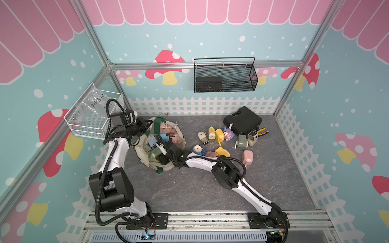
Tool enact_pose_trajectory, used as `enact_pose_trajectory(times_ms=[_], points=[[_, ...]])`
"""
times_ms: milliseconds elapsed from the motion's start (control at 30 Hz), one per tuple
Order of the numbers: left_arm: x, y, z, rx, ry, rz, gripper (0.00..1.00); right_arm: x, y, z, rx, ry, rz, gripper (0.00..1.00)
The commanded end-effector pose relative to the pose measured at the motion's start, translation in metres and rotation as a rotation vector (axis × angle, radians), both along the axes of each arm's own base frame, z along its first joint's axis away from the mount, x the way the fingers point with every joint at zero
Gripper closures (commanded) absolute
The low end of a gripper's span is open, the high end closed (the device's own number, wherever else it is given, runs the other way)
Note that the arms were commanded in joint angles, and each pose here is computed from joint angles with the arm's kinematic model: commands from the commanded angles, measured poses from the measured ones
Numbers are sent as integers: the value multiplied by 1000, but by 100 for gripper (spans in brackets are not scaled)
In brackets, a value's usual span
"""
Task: Take out the pencil sharpeners from the tote bags
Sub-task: Pick up the pencil sharpener from the canvas bag.
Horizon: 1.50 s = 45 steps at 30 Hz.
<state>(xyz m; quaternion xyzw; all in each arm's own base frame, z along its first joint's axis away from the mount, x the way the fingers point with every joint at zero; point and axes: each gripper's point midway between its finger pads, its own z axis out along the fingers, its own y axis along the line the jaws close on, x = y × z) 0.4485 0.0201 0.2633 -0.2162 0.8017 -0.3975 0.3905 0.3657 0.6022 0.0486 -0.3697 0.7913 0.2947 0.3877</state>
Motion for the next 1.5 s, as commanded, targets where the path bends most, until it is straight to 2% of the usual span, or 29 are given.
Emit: enact_pose_trajectory(times_ms=[0, 133, 633, 967, 1100, 1133, 1267, 1467], points=[[0, -2, 3, -10, -13, -10, 100, -10, 6, 24, 53, -2, 67, 39], [0, -3, 4, -11, -14, -12, 100, -18, 8, 37, 79, -31, 120, 46], [0, -2, 4, -9, -15, -11, 100, -37, -33, 120, 112, -205, 147, 48], [0, -2, 4, -8, -17, -11, 100, -57, -79, 172, 134, -283, 125, 48], [0, -2, 3, -9, -13, -11, 100, -56, -104, 180, 117, -308, 81, 48], [0, -2, 3, -8, -14, -11, 100, -58, -114, 198, 139, -321, 68, 48], [0, -2, 4, -9, -15, -11, 100, -55, -148, 211, 169, -299, 31, 48], [0, -2, 4, -8, -15, -11, 100, -38, -234, 214, 155, -301, -133, 48]])
